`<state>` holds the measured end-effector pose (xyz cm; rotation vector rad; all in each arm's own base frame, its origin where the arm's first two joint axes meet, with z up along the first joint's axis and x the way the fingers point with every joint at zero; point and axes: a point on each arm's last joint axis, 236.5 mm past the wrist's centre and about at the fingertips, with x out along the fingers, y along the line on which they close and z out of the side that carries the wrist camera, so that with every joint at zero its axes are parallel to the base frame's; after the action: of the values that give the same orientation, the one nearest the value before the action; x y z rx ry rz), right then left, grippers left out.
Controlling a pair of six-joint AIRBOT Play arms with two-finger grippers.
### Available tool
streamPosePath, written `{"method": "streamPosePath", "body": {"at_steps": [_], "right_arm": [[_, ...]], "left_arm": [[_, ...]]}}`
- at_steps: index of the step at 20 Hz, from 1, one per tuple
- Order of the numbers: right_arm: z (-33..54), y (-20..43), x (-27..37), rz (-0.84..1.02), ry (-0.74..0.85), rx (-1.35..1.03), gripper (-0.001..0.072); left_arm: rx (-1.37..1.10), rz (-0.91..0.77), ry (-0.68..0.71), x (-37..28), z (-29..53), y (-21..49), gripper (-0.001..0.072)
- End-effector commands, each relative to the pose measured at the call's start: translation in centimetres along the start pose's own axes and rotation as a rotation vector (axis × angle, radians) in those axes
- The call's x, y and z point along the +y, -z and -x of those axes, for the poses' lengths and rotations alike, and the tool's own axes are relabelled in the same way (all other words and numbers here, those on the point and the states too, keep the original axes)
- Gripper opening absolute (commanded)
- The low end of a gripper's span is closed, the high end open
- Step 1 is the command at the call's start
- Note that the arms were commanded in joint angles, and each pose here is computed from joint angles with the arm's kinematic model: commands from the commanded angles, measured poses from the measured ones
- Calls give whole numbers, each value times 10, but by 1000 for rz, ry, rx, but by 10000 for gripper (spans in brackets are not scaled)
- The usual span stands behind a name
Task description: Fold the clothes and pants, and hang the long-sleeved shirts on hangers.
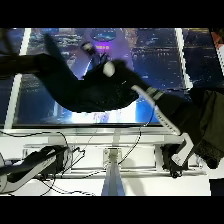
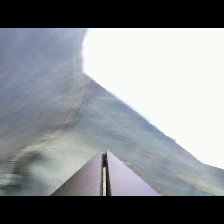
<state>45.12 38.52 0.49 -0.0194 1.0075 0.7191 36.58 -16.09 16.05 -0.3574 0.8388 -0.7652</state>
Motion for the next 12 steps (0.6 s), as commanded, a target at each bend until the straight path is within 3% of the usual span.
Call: {"method": "streamPosePath", "body": {"at_steps": [1, 4, 5, 6, 12], "right_arm": [[78, -9, -112, -131, 136, 15, 21], [141, -16, -175, -233, 211, -46, 21], [160, -14, -192, -264, 234, -60, 21], [175, -9, -209, -292, 255, -60, 21], [212, 78, -284, -350, 285, 140, 21]], "left_arm": [[63, -15, 196, -78, -84, 18, 22], [-15, -20, 209, -131, -165, 30, 51], [-63, -61, 155, -131, -187, 31, 308], [-103, -81, 113, -128, -201, 30, 667], [-168, -76, 38, -92, -190, 3, 689]]}}
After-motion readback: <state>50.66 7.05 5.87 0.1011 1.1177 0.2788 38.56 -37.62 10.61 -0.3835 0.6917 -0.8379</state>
